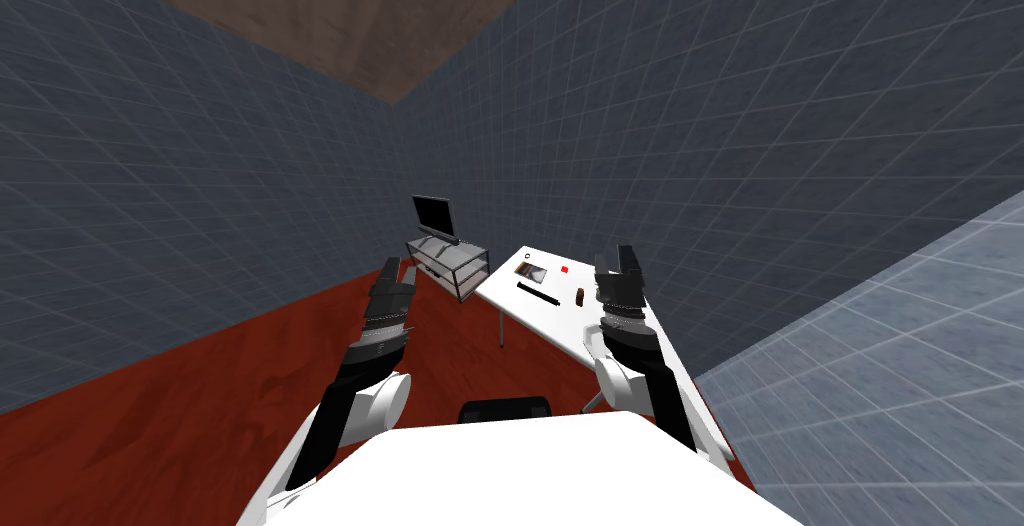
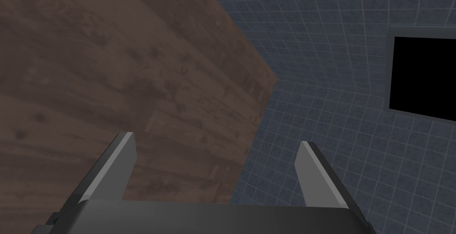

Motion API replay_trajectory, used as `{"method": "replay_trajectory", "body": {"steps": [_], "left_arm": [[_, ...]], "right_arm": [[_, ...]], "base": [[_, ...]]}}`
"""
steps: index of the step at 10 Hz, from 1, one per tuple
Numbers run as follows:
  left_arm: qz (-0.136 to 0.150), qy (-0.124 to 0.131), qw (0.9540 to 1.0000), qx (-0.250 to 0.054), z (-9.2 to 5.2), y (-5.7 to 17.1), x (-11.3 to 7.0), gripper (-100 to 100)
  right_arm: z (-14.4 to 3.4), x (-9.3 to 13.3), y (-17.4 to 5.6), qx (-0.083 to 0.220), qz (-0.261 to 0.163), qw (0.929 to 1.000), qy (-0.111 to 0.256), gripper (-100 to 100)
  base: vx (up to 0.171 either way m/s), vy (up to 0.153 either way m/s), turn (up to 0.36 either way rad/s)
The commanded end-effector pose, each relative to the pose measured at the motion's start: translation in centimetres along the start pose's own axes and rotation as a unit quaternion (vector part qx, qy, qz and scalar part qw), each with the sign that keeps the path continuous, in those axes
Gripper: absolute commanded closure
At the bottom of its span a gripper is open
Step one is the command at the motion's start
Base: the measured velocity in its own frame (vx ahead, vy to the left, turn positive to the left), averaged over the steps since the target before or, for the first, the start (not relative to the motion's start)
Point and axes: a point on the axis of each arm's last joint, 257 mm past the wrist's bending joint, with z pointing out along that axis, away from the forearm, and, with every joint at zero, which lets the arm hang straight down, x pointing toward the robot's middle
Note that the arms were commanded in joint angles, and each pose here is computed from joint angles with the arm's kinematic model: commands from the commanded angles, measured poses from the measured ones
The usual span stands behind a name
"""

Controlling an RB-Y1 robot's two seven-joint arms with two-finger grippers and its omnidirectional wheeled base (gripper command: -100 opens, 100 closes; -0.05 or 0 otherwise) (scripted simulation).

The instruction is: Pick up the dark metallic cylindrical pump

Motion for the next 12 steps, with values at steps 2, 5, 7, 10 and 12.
{"method": "replay_trajectory", "body": {"steps": [2, 5, 7, 10, 12], "left_arm": [[0.0, 0.0, 1.0, 0.0, 0.0, 0.0, 0.0, 0], [0.0, 0.0, 1.0, 0.0, 0.0, 0.0, 0.0, 0], [0.0, 0.0, 1.0, 0.0, 0.0, 0.0, 0.0, 0], [0.0, 0.0, 1.0, 0.0, 0.0, 0.0, 0.0, 0], [0.0, 0.0, 1.0, 0.0, 0.0, 0.0, 0.0, 0]], "right_arm": [[-0.5, 1.4, -1.1, 0.009, -0.008, 0.9993, 0.036, -100], [-1.5, 3.2, -2.7, 0.023, -0.018, 0.9965, 0.078, -100], [-3.0, 5.0, -5.0, 0.046, -0.028, 0.9913, 0.12, -100], [-4.3, 6.2, -6.2, 0.055, -0.041, 0.9846, 0.161, -100], [-5.6, 7.2, -7.6, 0.068, -0.051, 0.9776, 0.192, -100]], "base": [[0.002, 0.02, 0.007], [0.001, 0.043, 0.009], [0.008, 0.046, 0.013], [0.003, 0.04, 0.007], [0.0, 0.043, 0.009]]}}
